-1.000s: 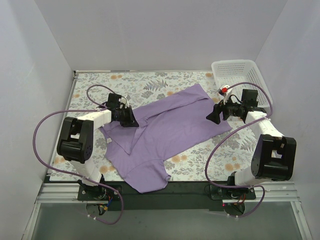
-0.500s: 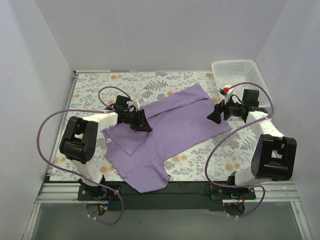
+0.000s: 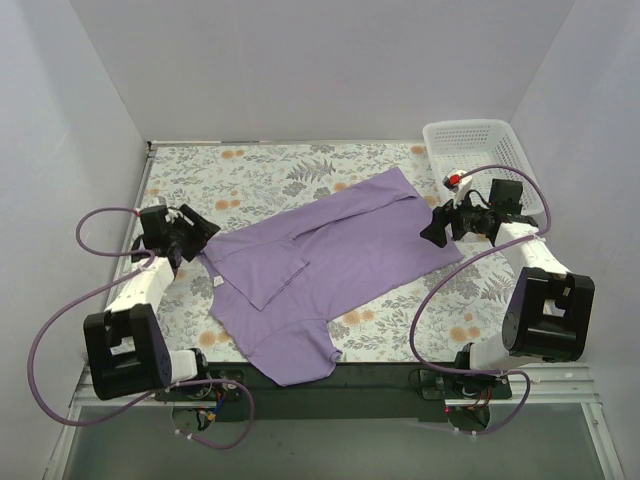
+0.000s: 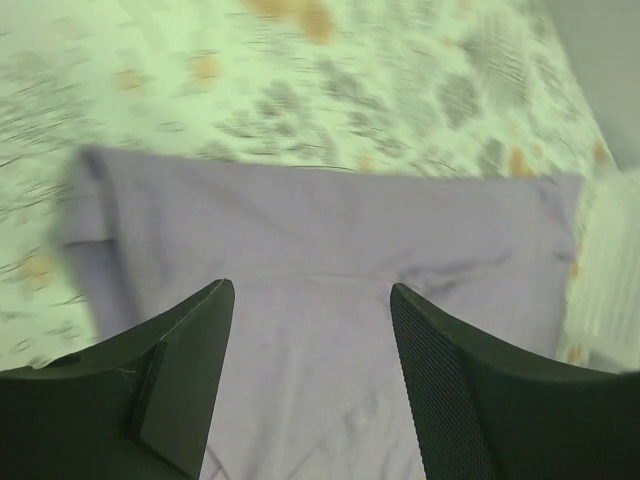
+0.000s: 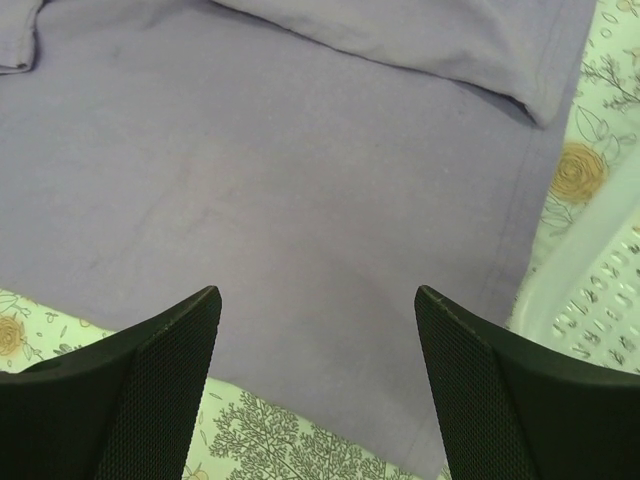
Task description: Fold and stack the t-shirts
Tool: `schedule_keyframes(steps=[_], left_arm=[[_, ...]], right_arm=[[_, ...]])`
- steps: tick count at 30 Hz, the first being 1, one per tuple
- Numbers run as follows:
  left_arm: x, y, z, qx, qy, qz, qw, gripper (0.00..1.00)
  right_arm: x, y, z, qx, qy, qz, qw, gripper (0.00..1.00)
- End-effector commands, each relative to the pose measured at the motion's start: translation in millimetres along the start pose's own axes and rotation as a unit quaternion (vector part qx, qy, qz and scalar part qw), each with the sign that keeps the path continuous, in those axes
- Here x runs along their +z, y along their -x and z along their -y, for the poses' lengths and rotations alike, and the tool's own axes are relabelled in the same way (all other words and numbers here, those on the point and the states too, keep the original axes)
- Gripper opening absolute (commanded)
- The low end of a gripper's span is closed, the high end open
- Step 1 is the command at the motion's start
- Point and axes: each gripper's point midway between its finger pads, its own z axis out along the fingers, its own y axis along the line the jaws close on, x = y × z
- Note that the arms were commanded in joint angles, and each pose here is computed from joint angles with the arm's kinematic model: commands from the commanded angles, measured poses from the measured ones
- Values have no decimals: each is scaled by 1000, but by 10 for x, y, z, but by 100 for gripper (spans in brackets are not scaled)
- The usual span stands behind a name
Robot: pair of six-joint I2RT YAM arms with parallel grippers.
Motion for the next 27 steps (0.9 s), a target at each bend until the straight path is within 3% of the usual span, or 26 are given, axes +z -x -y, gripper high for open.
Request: schedule_keyframes(steps=[1, 6, 13, 17, 18, 21, 27], left_arm=[[75, -79, -555, -97, 109, 5, 989, 61], [195, 110, -789, -127, 146, 28, 981, 58], [440, 68, -1057, -118, 192, -2, 974, 53], [526, 35, -1131, -116, 199, -10, 973, 33], [544, 67, -1136, -114, 200, -6, 973, 18], [588, 225, -1192, -114, 213, 9, 970, 0], [522, 735, -1554, -150, 251, 57, 955, 0]], right_arm=[[-61, -59, 110, 24, -22, -11, 999, 84], [-58, -116, 129, 34, -21, -16, 999, 84], [-50, -155, 136, 39, -18, -18, 999, 84], [-48, -168, 145, 41, -17, -18, 999, 84], [-49, -163, 144, 40, -16, -18, 999, 84], [-55, -175, 150, 40, -17, -19, 999, 84], [-43, -232, 169, 41, -20, -28, 999, 84]])
